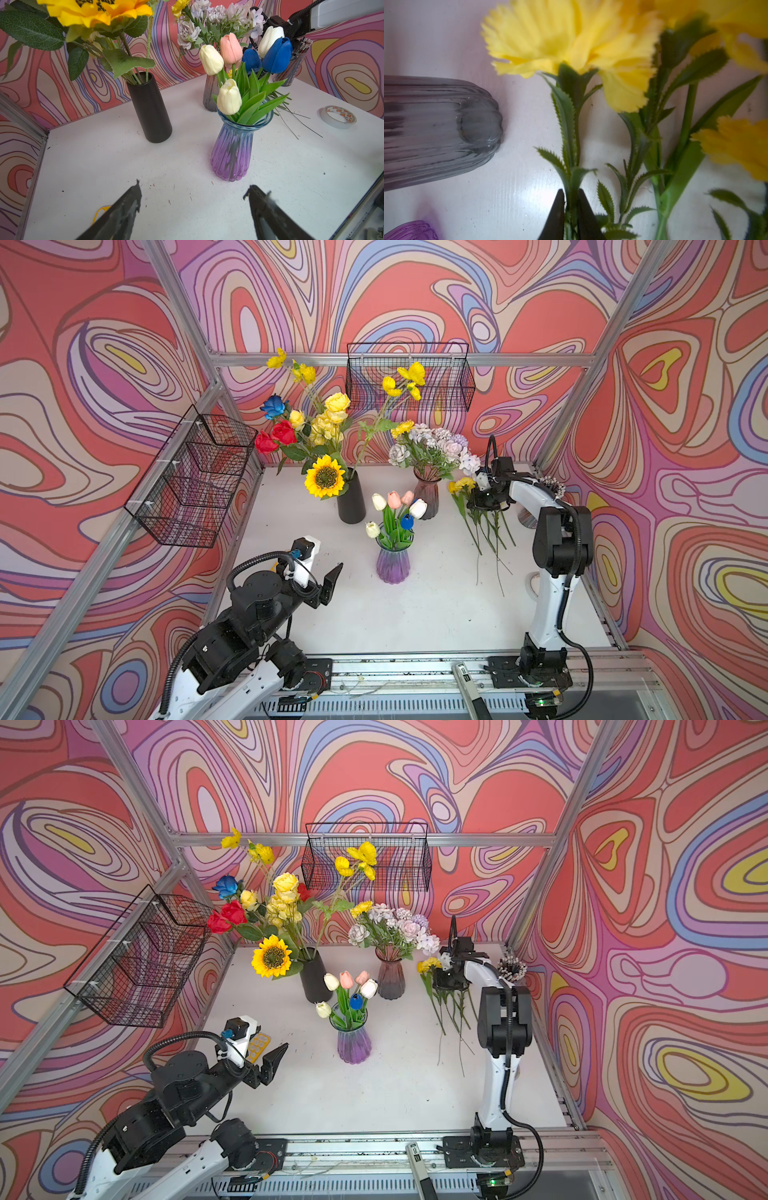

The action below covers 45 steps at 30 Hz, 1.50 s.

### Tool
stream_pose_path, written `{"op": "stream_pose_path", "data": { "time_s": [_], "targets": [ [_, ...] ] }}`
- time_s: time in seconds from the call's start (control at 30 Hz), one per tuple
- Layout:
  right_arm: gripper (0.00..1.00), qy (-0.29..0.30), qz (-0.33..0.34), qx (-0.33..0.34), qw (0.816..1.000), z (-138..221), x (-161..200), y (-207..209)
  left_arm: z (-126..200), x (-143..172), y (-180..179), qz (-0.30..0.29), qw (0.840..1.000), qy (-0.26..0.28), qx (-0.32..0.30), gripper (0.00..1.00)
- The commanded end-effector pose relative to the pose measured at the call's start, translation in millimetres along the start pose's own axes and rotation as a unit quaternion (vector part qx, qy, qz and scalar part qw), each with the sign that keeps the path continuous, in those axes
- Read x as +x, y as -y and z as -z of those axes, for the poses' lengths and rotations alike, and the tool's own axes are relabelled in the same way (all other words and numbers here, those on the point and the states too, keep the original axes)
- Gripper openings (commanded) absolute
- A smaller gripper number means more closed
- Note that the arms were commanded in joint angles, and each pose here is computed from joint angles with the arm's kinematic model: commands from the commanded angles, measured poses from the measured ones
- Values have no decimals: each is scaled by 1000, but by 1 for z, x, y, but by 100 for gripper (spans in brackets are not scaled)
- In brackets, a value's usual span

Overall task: Pick out yellow flowers from the vase
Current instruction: Place the flower at the center of the board.

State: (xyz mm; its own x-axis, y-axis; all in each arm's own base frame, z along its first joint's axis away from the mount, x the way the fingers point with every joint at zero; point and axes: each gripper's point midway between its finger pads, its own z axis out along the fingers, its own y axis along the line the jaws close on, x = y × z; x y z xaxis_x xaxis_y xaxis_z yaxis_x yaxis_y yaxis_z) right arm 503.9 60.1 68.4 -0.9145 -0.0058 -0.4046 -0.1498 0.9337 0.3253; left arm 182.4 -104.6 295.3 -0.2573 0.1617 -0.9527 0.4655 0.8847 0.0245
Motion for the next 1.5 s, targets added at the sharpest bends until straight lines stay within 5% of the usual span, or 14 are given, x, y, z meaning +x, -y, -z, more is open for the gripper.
{"op": "stream_pose_path", "data": {
  "time_s": [0.0,0.8,1.03,1.2,1.47],
  "targets": [
    [17,0,4,12,1000,-3,-2,2,3,-2,-3,6,1000,0,-7,85],
    [34,43,25,78,996,59,-24,2,1,0,-4,0,1000,-7,-11,85],
    [41,55,28,19,998,61,-28,-20,1,1,-4,0,1000,-6,-12,85],
    [42,58,22,81,995,65,-29,1,1,0,-5,-1,1000,-5,-12,85],
    [42,77,28,8,997,72,-29,-28,-1,-1,-3,1,1000,-6,-9,84]
  ]
}}
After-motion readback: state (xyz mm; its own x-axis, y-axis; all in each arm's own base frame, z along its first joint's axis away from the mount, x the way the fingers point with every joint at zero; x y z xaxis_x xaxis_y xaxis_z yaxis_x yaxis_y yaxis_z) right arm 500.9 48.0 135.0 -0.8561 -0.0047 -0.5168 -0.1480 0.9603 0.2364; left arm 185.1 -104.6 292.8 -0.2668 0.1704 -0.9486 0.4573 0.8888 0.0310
